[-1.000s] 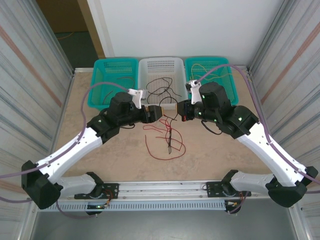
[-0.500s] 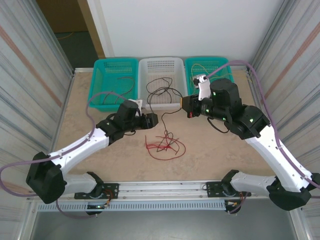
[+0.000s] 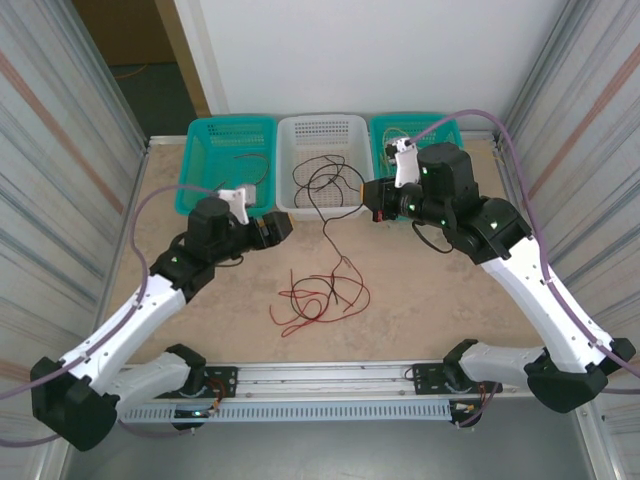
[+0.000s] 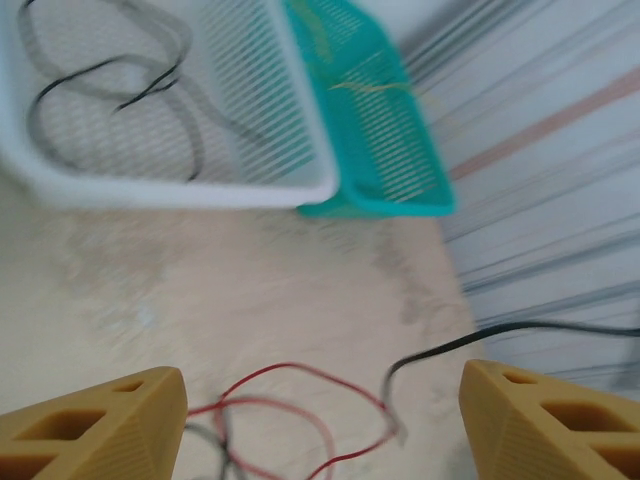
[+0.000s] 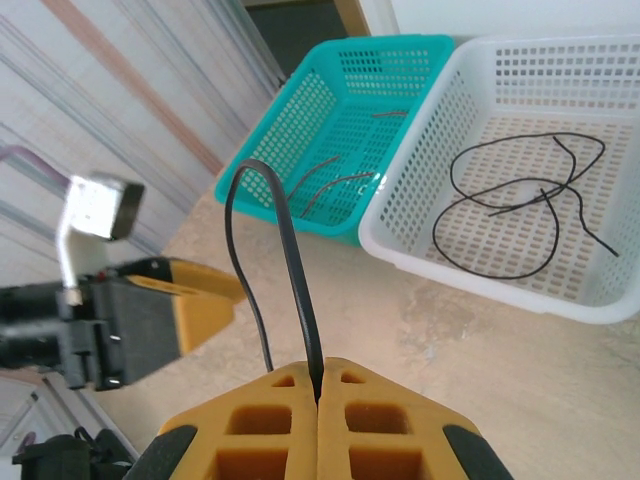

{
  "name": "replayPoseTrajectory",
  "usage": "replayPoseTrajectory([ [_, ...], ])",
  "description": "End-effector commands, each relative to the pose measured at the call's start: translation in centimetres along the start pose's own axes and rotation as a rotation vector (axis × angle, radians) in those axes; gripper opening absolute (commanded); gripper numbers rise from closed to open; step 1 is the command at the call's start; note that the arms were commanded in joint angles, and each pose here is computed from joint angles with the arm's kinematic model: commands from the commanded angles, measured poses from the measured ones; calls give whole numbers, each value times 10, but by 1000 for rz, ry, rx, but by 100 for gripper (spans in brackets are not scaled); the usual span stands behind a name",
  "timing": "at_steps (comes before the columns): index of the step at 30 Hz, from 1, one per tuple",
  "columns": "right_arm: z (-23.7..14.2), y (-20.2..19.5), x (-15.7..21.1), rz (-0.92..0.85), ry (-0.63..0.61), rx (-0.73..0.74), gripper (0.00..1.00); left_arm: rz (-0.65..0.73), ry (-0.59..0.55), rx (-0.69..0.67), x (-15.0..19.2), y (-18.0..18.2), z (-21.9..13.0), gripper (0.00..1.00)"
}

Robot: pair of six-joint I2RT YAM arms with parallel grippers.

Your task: Untangle the cables

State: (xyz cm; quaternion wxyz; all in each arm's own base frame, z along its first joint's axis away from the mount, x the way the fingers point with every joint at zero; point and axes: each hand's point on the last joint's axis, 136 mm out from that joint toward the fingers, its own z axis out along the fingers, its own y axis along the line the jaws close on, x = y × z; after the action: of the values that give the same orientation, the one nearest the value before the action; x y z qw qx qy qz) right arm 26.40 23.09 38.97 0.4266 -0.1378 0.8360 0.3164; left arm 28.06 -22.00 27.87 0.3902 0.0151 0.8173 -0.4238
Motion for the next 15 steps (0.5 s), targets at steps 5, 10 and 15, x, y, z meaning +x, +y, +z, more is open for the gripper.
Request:
replayPoseTrajectory([
  [5,-6,15,-15,24,-48,-68,0,52,-49,238,-37,-64,4,70],
  [10,-6,13,-10,50,-61,-75,0,25,-47,328,-43,-75,20,56],
  [15,-2,12,-9,57,-49,-77,0,20,-29,393,-40,-84,30,45],
])
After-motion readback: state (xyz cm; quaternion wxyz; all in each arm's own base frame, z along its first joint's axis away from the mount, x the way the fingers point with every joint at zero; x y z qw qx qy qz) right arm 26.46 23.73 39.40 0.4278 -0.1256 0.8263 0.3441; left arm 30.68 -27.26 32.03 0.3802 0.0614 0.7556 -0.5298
